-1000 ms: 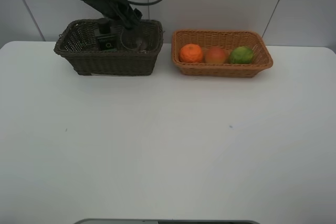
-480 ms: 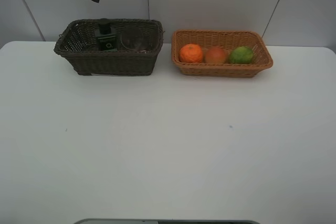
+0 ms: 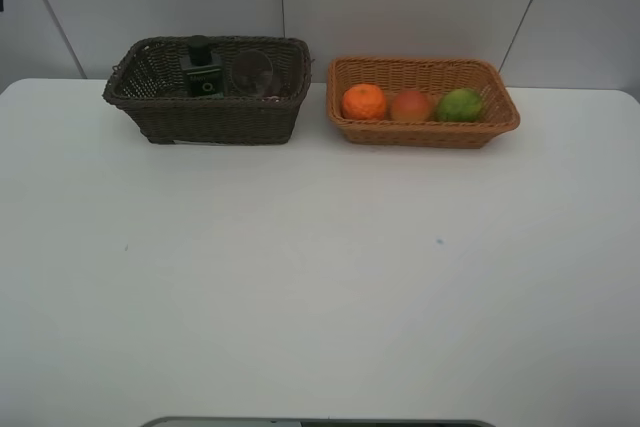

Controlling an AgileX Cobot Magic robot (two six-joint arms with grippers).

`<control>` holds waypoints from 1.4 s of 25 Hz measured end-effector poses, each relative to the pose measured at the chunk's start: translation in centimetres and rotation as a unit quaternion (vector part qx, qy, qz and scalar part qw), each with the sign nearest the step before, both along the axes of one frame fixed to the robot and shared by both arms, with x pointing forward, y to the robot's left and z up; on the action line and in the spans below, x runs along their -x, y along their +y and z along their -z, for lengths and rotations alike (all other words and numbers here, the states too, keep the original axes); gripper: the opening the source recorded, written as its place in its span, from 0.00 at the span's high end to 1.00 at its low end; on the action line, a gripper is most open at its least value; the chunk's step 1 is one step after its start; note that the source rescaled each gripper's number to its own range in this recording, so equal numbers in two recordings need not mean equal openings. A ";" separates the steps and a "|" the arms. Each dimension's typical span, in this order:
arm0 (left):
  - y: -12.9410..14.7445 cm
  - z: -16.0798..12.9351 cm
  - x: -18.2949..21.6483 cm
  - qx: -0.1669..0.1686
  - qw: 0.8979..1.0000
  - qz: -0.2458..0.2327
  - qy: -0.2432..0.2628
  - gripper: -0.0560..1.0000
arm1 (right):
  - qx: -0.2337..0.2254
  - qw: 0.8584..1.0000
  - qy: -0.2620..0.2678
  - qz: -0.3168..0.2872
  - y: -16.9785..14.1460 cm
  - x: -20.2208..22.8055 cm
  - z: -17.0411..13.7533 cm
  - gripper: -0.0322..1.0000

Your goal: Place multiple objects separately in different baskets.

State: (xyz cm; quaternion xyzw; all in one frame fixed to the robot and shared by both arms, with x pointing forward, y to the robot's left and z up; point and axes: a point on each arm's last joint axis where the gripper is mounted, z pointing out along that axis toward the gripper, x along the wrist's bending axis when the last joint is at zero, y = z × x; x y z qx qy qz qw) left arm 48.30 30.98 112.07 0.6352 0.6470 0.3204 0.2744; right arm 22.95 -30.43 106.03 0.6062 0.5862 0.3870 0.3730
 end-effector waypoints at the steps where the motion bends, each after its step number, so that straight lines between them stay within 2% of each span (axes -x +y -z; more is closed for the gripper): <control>1: 0.0 -0.5 1.3 0.000 1.000 -0.001 -0.009 0.07 | 0.000 1.000 0.000 0.000 0.0 0.0 0.0 0.00; 7: -0.2 -2.9 8.2 0.013 0.999 -0.007 -0.035 0.07 | 0.000 1.000 0.000 0.000 0.0 0.0 0.0 0.00; 15: 0.0 -2.7 14.1 0.010 0.999 -0.019 0.024 0.07 | 0.000 1.000 0.000 0.000 0.0 0.0 0.0 0.00; 19: -0.1 -2.2 16.2 0.011 1.000 -0.020 0.021 0.07 | 0.000 1.000 0.000 0.000 0.0 0.0 0.0 0.00; 23: -0.4 -1.2 18.7 0.031 0.999 -0.013 0.031 0.07 | 0.000 1.000 0.000 0.000 0.0 0.0 0.0 0.00; 26: -0.8 0.0 20.2 0.047 0.999 -0.004 0.019 0.07 | 0.000 1.000 0.000 0.000 0.0 0.0 0.0 0.00; 35: -0.9 4.2 23.3 0.036 0.999 0.011 -0.026 0.07 | 0.000 1.000 0.000 0.000 0.0 0.0 0.0 0.00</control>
